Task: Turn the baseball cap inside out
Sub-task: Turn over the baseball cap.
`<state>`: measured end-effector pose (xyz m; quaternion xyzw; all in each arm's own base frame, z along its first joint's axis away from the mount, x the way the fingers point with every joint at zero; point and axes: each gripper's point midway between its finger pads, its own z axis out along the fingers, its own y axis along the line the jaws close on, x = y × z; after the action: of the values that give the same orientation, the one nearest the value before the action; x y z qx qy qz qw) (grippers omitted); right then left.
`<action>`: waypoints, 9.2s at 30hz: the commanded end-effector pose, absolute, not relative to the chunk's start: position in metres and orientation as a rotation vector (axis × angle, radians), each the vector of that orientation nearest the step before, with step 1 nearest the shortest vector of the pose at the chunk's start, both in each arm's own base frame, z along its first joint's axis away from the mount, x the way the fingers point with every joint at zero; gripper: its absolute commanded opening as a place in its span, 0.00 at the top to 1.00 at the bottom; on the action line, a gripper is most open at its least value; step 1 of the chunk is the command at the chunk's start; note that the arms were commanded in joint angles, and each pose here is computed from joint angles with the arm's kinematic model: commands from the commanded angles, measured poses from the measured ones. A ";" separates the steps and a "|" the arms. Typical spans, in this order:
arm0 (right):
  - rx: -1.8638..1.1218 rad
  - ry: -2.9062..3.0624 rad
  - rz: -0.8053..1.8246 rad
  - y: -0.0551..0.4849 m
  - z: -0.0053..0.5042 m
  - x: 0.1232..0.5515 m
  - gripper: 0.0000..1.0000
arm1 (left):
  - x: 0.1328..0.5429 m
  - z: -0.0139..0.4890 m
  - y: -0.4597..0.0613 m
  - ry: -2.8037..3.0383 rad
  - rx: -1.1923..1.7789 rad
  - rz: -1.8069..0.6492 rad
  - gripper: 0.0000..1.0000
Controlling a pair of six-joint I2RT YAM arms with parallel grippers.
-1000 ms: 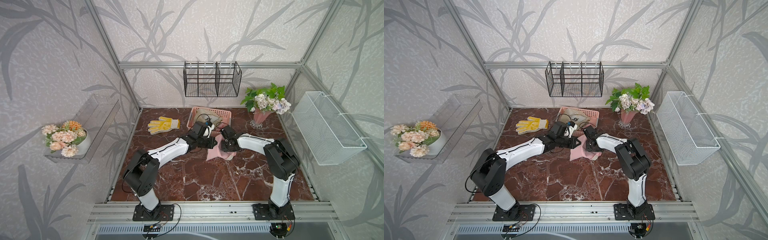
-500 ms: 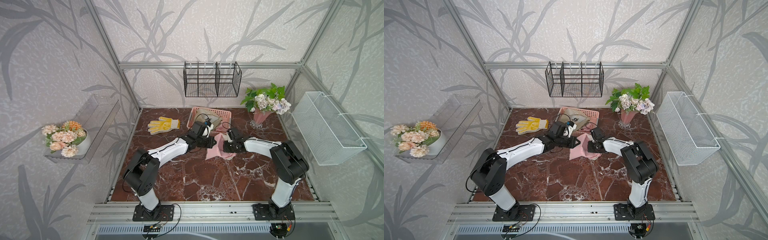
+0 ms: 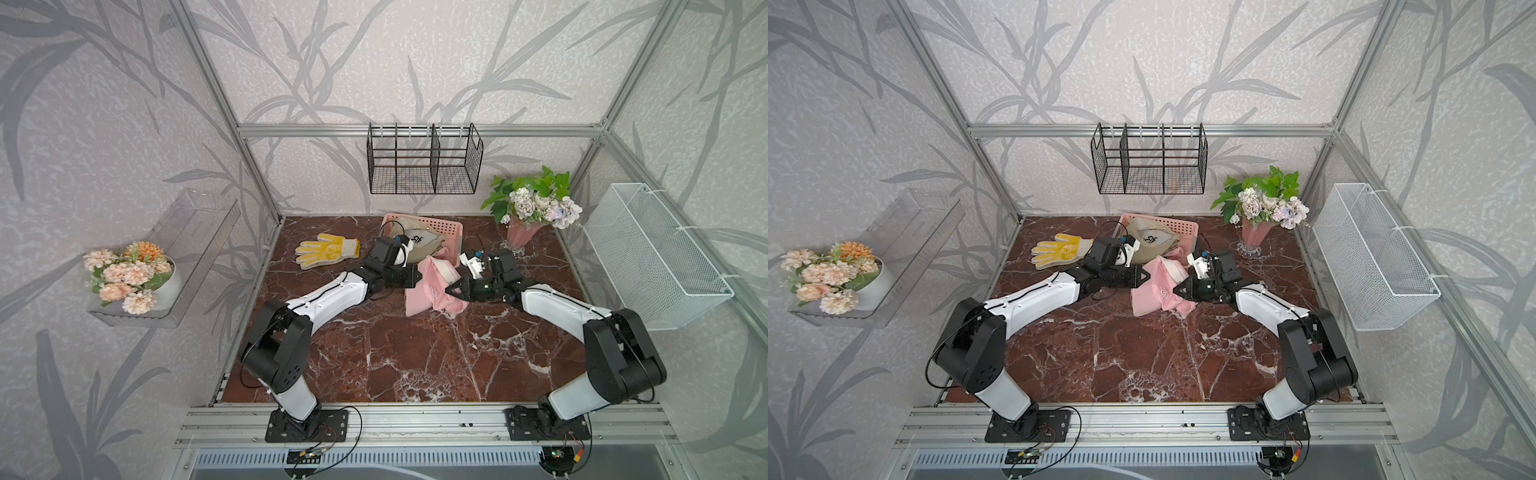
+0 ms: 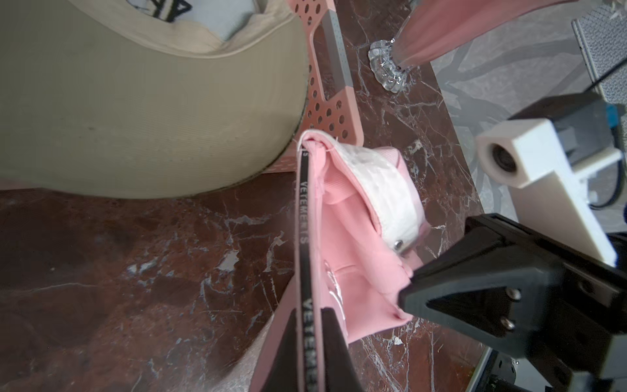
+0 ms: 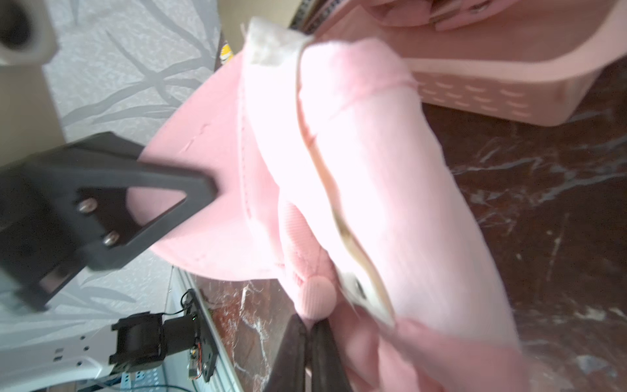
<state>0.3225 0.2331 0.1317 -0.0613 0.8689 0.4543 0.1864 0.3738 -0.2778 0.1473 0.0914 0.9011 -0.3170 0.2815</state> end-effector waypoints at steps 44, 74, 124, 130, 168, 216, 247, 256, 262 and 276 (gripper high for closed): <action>-0.807 1.731 0.466 0.293 0.245 0.263 0.36 | 0.358 0.286 -0.278 1.978 -0.758 -1.562 1.00; -0.564 1.745 -0.005 0.216 0.298 0.282 1.00 | 0.351 0.383 -0.282 1.806 -0.030 -1.124 0.00; -0.471 1.957 0.851 0.225 0.279 0.289 0.56 | 0.304 0.369 -0.301 1.441 0.862 -0.651 1.00; -0.450 1.880 0.888 0.225 0.282 0.291 0.57 | 0.289 0.372 -0.308 1.401 0.884 -0.755 1.00; -0.697 1.958 0.462 0.217 0.287 0.291 1.00 | 0.351 0.363 -0.277 1.640 1.206 -0.001 0.00; -0.831 1.802 0.723 0.217 0.273 0.293 0.43 | 0.287 0.344 -0.312 1.632 1.388 -0.556 1.00; -1.108 1.890 1.191 0.251 0.233 0.238 0.71 | 0.300 0.393 -0.269 1.533 1.212 -0.524 1.00; -1.103 1.862 1.241 0.258 0.232 0.235 0.55 | 0.294 0.393 -0.267 1.505 1.209 -0.575 1.00; -1.084 1.826 1.260 0.266 0.237 0.239 0.65 | 0.296 0.390 -0.268 1.508 1.194 -0.587 1.00; -0.529 1.823 0.648 0.227 0.238 0.319 1.00 | 0.303 0.387 -0.266 1.595 0.996 -0.708 1.00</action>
<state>0.2891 0.2508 0.2251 -0.3074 0.7491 0.3661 0.4586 0.3028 -0.2652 0.3318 0.4599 0.7082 -0.2676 0.4640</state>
